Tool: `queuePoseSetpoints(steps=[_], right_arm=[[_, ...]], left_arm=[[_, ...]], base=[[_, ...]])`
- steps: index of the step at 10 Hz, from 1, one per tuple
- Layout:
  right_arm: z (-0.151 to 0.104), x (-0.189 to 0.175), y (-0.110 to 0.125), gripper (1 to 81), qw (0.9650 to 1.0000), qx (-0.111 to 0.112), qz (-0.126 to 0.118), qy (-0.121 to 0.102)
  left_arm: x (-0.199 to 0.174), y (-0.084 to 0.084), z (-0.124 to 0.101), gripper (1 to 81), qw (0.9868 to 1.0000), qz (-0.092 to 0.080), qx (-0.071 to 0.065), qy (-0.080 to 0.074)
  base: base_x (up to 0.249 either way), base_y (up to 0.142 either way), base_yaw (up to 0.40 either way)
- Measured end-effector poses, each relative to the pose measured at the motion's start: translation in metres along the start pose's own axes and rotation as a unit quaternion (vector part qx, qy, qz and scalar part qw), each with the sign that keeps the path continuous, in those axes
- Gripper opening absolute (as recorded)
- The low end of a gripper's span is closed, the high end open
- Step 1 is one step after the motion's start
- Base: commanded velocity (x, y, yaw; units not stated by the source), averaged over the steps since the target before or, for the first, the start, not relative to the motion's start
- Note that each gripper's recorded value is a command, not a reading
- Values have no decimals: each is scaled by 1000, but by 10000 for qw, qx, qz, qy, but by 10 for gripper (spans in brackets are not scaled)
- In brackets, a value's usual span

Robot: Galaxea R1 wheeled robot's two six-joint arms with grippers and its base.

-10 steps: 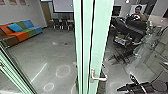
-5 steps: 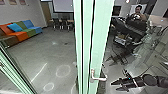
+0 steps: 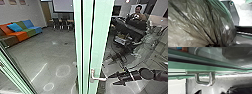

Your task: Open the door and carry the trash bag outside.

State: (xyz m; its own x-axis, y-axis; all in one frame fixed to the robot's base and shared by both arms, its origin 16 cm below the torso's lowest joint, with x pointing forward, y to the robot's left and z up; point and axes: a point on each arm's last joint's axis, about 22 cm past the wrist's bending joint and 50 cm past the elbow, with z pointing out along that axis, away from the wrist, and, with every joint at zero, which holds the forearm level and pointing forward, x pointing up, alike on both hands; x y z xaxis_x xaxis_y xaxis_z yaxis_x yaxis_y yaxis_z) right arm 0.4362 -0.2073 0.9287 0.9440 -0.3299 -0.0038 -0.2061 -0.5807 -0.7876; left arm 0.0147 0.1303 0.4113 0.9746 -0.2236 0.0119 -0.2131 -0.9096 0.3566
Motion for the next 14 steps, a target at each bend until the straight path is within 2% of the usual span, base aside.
queuePoseSetpoints(steps=[2, 4, 5, 6, 8, 10, 11, 12, 13, 14], right_arm=[[21, 0, -13, 811, 9992, -18, 392, -117], [48, 7, -9, 811, 9957, -194, 900, -98], [62, 2, -2, 811, 9926, -376, 1146, -155], [75, 1, -3, 811, 9897, -444, 1358, -119], [87, 5, 14, 811, 9827, -877, 1629, 52], [95, 6, 26, 811, 9729, -1266, 1917, 245], [98, 9, 32, 811, 9668, -1488, 2033, 430], [101, 10, 36, 811, 9628, -1671, 2043, 580], [106, 9, 35, 811, 9606, -1757, 2053, 648], [108, 9, 39, 811, 9602, -1783, 2035, 686]], left_arm=[[0, -1, 0, 10, 10000, 0, 7, 1], [0, -3, -1, 10, 10000, -19, 23, -5], [-1, -6, -1, 10, 10000, -22, 41, -13], [-1, -9, -2, 10, 10000, -24, 56, -13], [-1, -9, -2, 10, 10000, -27, 56, -15], [-2, -9, -2, 10, 10000, -29, 55, -22], [-1, -9, -2, 10, 10000, -28, 55, -20], [-2, -9, -2, 10, 10000, -29, 58, -21], [-2, -11, -2, 10, 10000, -29, 72, -20], [-2, -15, -3, 10, 10000, -30, 93, -23]], base=[[0, 0, 0], [0, 0, 0], [0, 0, 0], [0, 0, 0], [0, 0, 0], [0, 0, 0], [0, 0, 0], [0, 0, 0], [0, 0, 0], [0, 0, 0]])
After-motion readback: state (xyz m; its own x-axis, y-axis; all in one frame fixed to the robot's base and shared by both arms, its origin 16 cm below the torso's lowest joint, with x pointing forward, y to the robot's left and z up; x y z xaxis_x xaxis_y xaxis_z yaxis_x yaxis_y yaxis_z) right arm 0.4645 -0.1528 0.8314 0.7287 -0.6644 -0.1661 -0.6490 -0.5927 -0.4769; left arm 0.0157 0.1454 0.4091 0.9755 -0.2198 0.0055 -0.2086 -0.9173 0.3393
